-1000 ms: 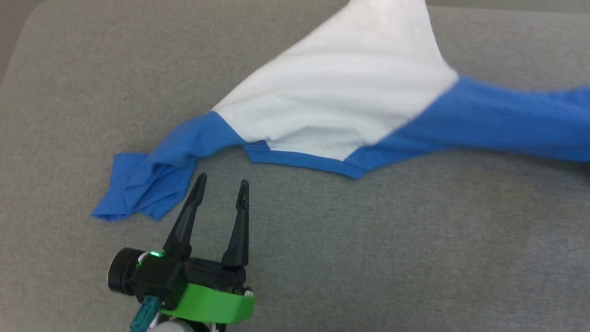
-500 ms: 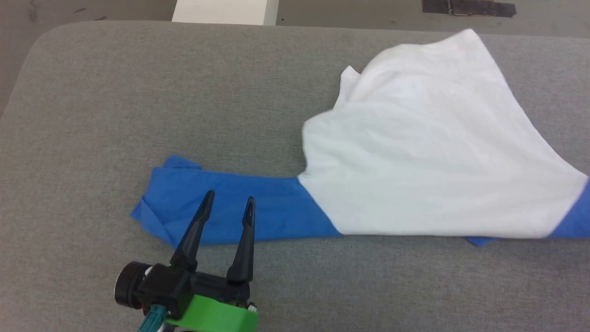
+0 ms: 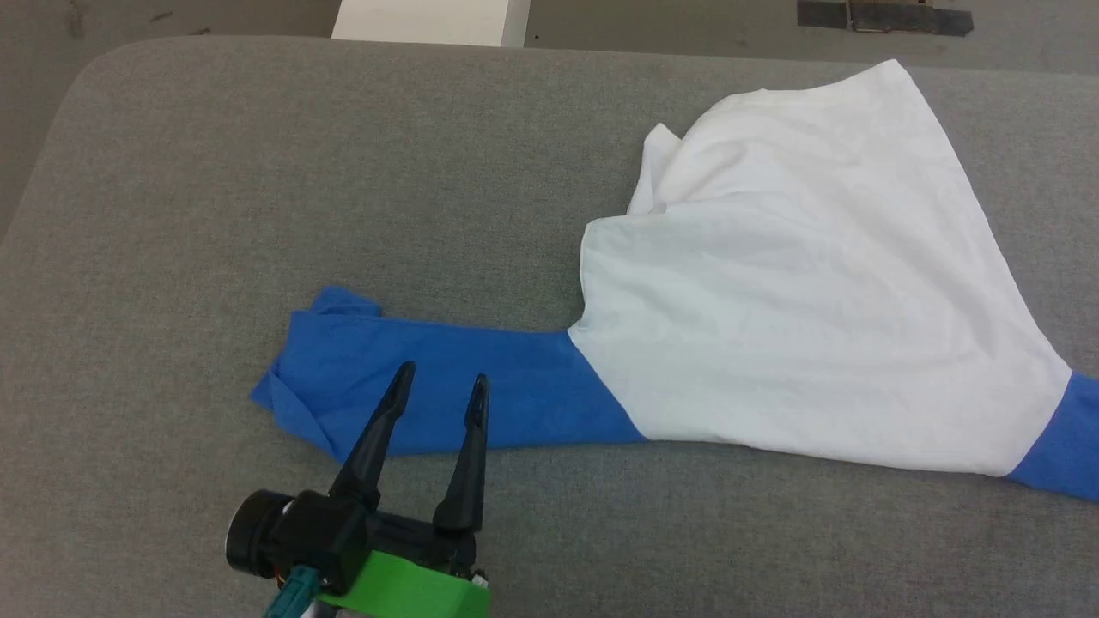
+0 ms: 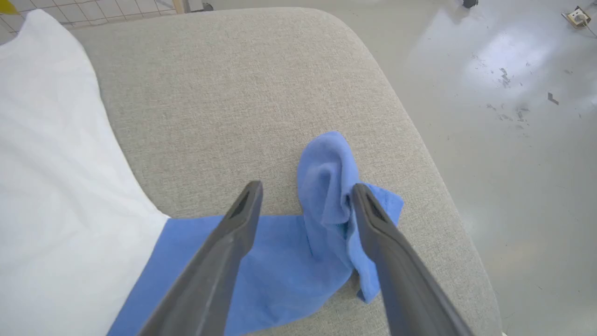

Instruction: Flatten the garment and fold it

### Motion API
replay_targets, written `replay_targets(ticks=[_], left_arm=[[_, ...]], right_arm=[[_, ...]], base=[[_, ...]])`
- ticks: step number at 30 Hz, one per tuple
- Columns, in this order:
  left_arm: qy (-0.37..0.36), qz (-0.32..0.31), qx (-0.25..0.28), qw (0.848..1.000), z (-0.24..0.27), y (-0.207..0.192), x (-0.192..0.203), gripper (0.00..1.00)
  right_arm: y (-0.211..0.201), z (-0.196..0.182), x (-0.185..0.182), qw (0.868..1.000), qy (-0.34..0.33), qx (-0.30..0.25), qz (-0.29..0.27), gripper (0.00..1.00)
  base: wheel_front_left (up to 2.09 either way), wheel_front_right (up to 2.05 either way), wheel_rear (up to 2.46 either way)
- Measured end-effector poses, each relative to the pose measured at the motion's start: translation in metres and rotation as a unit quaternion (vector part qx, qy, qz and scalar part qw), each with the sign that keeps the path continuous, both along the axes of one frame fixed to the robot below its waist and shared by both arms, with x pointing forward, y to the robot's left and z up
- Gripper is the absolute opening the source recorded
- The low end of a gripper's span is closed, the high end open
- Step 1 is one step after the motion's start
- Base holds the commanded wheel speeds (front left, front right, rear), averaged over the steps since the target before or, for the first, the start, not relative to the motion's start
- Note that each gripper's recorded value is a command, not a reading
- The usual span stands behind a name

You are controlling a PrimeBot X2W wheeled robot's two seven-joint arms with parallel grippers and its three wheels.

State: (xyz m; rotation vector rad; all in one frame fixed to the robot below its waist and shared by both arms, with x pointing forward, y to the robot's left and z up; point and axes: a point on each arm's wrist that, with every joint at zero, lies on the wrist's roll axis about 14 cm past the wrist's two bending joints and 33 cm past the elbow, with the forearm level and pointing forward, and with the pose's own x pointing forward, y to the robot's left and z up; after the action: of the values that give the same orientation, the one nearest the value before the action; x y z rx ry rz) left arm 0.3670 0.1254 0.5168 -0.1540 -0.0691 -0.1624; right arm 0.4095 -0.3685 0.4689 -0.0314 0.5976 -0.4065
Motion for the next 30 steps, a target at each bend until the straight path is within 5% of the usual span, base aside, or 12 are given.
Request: replay_targets(ticks=[1, 7, 20, 21, 22, 23, 30], left_arm=[[0.001, 0.002, -0.003, 1.000, 0.000, 0.001, 0.000, 1.00], [0.008, 0.004, -0.008, 1.000, -0.004, 0.001, 0.003, 1.00], [0.028, 0.019, -0.001, 0.999, -0.022, 0.010, 0.016, 1.00], [0.030, 0.020, 0.000, 0.999, -0.023, 0.011, 0.017, 1.00], [0.033, 0.022, 0.001, 0.999, -0.025, 0.013, 0.017, 1.00], [0.035, 0.023, 0.002, 0.999, -0.027, 0.014, 0.018, 1.00], [0.049, 0.029, 0.005, 0.998, -0.038, 0.017, 0.020, 1.00]], right_arm=[[0.028, 0.018, 0.024, 0.998, -0.034, 0.014, 0.048, 1.00], [0.083, 0.031, 0.059, 0.990, -0.036, 0.035, 0.134, 1.00], [0.124, -0.084, 0.060, 0.967, 0.166, 0.074, 0.179, 1.00], [0.126, -0.089, 0.061, 0.966, 0.171, 0.077, 0.179, 0.37], [0.128, -0.092, 0.064, 0.966, 0.169, 0.079, 0.179, 0.06], [0.129, -0.093, 0.068, 0.966, 0.166, 0.078, 0.181, 0.00], [0.139, -0.072, 0.112, 0.973, 0.098, 0.064, 0.201, 0.00]], base=[[0.00, 0.00, 0.00], [0.00, 0.00, 0.00], [0.00, 0.00, 0.00], [0.00, 0.00, 0.00], [0.00, 0.00, 0.00], [0.00, 0.00, 0.00], [0.00, 0.00, 0.00]])
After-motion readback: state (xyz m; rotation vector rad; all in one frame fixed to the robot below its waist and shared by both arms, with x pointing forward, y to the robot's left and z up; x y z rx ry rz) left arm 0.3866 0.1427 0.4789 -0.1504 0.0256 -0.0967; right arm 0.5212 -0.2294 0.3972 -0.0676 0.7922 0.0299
